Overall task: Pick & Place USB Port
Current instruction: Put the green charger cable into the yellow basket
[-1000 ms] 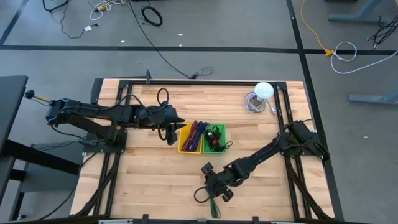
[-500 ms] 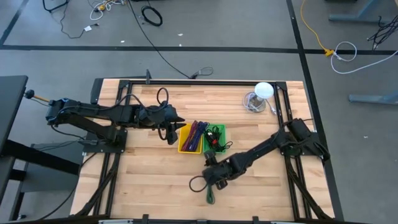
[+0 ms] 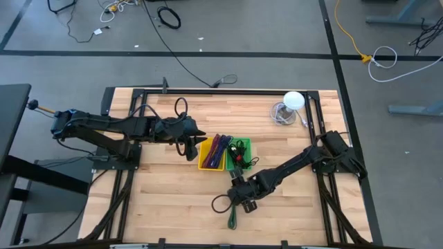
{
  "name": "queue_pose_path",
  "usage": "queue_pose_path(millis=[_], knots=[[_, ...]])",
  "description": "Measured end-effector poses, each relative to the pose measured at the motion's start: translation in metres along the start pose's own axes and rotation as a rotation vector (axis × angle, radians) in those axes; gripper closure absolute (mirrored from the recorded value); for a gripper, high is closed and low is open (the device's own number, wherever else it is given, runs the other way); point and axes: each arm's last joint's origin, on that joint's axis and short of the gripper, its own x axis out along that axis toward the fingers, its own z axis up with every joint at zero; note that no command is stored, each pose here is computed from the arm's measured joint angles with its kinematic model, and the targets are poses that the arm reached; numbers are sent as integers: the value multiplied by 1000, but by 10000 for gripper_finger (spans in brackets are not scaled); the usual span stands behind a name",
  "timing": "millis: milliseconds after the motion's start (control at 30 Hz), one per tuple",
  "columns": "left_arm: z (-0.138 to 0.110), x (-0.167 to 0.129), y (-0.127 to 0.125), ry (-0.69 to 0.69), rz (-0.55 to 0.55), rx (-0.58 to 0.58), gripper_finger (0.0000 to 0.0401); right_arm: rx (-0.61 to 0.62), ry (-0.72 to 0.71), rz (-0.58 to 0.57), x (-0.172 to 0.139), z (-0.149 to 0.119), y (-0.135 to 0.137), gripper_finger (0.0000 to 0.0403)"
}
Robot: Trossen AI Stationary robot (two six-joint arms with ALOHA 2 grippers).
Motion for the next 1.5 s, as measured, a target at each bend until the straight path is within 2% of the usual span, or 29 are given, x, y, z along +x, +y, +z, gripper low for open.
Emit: queue_pose_path(millis=[267,367,500,733,867,1100,1333,1500], knots=[[0,0,0,0,0,0,305,3,25,49,1,-3,2,272],[0,0,0,0,0,0,305,21,33,50,2,-4,0,313],[0,0,0,0,1,0,305,22,43,53,2,-5,-1,388],[0,0,0,0,0,-19,305,25,41,49,-3,-5,-3,399],[0,0,0,2,-5,-26,305,36,-11,37,-23,0,-7,401],[0,0,0,4,-14,-77,305,77,-143,-139,-82,7,-24,402],[0,0,-3,22,-108,-129,305,101,-198,-481,-144,-2,-46,402],[1,0,-6,44,-181,-193,305,62,-186,-665,-164,-6,-62,403]])
